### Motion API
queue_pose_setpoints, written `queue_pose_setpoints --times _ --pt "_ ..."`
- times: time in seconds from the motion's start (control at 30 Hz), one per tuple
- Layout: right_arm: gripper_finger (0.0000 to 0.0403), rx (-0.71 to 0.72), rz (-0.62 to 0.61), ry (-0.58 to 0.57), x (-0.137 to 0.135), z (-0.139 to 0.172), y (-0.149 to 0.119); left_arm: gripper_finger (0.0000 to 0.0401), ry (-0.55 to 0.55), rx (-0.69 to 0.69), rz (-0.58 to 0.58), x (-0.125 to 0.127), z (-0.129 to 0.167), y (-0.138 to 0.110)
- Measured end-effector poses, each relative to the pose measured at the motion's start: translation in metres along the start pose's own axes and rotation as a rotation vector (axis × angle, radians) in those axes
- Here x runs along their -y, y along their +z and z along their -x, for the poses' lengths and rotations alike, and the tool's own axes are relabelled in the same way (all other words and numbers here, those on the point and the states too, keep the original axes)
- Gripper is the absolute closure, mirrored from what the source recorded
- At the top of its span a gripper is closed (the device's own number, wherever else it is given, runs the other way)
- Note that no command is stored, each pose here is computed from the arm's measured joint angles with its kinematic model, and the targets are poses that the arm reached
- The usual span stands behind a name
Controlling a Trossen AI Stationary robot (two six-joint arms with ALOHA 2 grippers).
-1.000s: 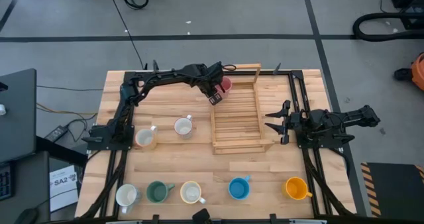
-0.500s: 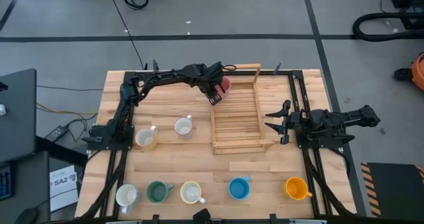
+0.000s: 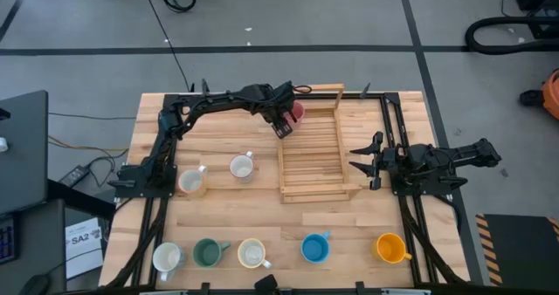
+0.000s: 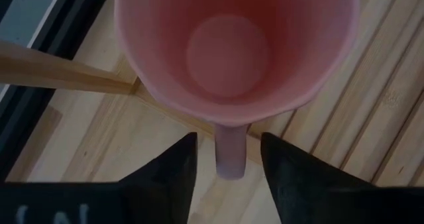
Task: Place coffee mugs
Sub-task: Put the yellow mug on the shelf
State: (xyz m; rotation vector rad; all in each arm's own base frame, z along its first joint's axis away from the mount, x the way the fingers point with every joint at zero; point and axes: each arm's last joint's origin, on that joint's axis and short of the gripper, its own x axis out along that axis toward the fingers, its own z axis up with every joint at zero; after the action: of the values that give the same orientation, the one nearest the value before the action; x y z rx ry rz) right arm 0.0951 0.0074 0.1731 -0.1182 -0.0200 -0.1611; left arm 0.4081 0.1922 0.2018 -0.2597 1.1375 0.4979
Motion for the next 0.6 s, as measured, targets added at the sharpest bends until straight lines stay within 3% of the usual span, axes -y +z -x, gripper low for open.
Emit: queue_pose_setpoints --times 0.6 --pt "0.0229 0.004 -0.001 -0.001 0.000 0.000 0.000 0.0214 -0.003 0.027 0.020 -0.001 0.012 0.002"
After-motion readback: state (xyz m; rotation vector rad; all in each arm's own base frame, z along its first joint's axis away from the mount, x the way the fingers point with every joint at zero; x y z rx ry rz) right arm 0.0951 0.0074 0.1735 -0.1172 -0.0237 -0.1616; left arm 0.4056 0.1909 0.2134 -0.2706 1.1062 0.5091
